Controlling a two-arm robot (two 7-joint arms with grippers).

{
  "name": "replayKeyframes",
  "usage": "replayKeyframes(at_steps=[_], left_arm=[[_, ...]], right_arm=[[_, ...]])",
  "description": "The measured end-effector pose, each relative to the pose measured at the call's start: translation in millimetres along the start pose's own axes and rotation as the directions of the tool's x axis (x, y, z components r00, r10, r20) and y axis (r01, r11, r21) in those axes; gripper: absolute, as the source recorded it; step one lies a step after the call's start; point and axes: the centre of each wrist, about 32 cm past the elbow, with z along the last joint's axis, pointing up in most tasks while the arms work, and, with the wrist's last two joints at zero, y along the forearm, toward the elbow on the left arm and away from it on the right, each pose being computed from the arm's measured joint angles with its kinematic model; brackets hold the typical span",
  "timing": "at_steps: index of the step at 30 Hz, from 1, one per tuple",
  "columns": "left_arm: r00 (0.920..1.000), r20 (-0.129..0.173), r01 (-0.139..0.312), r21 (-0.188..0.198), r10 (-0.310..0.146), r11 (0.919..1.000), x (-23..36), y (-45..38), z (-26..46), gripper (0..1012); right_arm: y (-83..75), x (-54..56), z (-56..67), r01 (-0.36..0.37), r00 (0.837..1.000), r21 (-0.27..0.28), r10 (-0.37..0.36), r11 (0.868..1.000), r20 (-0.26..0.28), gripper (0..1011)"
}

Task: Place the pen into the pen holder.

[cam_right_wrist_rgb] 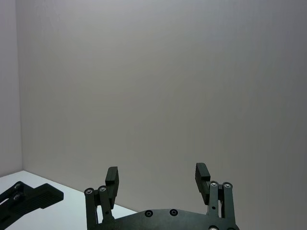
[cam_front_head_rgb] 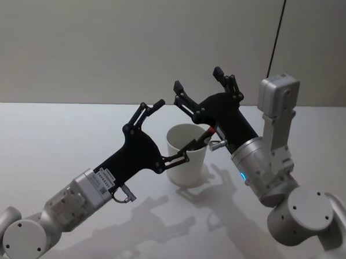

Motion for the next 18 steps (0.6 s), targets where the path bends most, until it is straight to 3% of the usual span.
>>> replayKeyframes(at_steps=[18], left_arm=[[1.0,0.0,0.0,0.0,0.0,1.0,0.0,0.0,0.0,1000]], right_arm=[[0.0,0.0,0.0,0.0,1.0,0.0,0.0,1.0,0.0,1001]])
